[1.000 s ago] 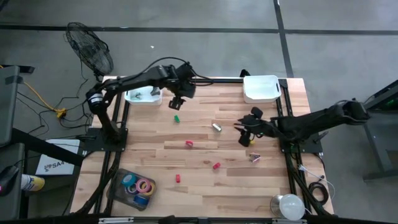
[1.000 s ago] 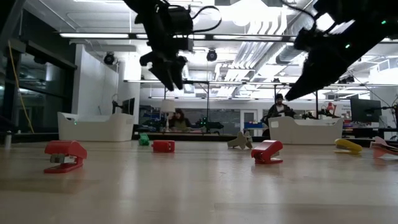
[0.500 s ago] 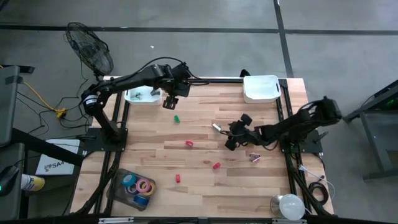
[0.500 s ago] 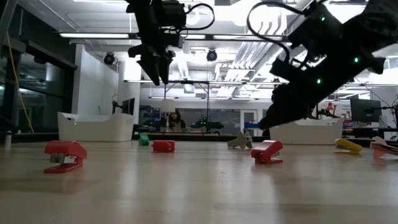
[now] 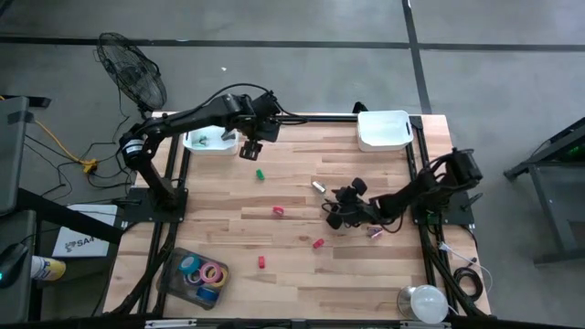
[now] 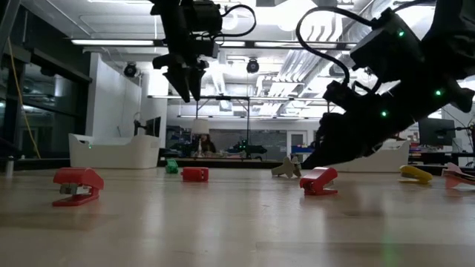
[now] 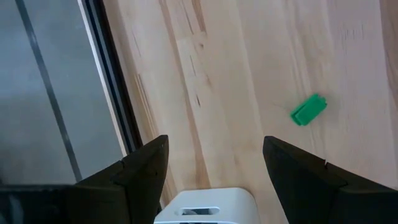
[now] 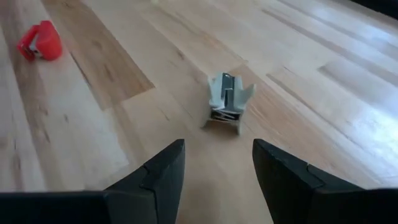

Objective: Pick and place Stapler, Stapler remover, tape
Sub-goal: Put the gray staple remover into the left white bin

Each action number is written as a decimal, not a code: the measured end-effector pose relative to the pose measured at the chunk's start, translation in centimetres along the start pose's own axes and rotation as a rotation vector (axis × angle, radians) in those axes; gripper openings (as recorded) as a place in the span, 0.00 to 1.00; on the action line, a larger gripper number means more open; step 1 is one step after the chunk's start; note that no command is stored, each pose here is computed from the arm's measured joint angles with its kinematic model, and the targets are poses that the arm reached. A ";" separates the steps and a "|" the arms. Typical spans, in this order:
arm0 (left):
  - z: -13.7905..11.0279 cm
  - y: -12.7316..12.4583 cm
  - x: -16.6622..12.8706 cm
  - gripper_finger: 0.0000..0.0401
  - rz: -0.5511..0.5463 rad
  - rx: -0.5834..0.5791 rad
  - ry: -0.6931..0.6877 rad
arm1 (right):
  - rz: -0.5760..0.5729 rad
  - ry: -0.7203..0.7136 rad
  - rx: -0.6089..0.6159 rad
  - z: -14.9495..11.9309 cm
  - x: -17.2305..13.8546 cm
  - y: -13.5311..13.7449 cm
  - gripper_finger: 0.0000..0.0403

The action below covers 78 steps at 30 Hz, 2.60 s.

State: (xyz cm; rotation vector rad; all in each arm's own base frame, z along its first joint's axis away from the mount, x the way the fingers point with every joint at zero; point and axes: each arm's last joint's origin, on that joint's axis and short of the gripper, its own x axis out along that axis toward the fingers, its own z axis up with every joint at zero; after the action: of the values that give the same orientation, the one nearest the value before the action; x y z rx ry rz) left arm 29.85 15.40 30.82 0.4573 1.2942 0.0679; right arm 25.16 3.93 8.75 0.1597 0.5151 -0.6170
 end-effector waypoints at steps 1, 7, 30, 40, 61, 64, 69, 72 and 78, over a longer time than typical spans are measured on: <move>0.0 0.0 0.0 0.64 0.000 0.000 0.001 | 0.002 -0.002 0.009 -0.1 0.1 0.1 0.45; 0.0 0.0 0.0 0.64 0.001 0.000 0.000 | -0.010 -0.007 0.052 -1.0 0.8 0.2 0.45; 0.0 0.0 0.0 0.64 0.003 -0.008 0.000 | 0.033 -0.042 0.171 -1.1 3.0 -0.2 0.65; 0.0 0.0 0.0 0.64 0.002 -0.008 0.000 | -0.013 -0.071 0.109 0.3 4.3 -0.6 0.67; 0.0 0.0 0.0 0.64 0.000 -0.009 0.002 | -0.020 -0.007 0.081 0.9 5.4 -1.2 0.42; 0.0 0.0 0.0 0.64 0.000 -0.010 0.001 | -0.019 -0.005 0.078 0.9 5.4 -1.2 0.33; 0.0 0.0 0.0 0.64 0.000 -0.010 0.001 | -0.012 -0.003 0.043 0.9 5.3 -1.2 0.24; 0.0 0.0 0.0 0.64 0.001 -0.018 0.000 | -0.008 -0.004 0.017 0.9 5.3 -1.1 0.24; 0.0 0.0 0.0 0.64 0.004 -0.027 -0.003 | 0.032 -0.005 -0.131 1.2 5.1 -1.0 0.24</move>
State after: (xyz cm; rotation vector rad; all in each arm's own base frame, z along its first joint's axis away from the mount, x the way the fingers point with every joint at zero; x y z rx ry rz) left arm 29.91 15.43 30.81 0.4369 1.2882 0.0875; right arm 28.62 0.15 7.24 0.0428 0.5454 -0.5505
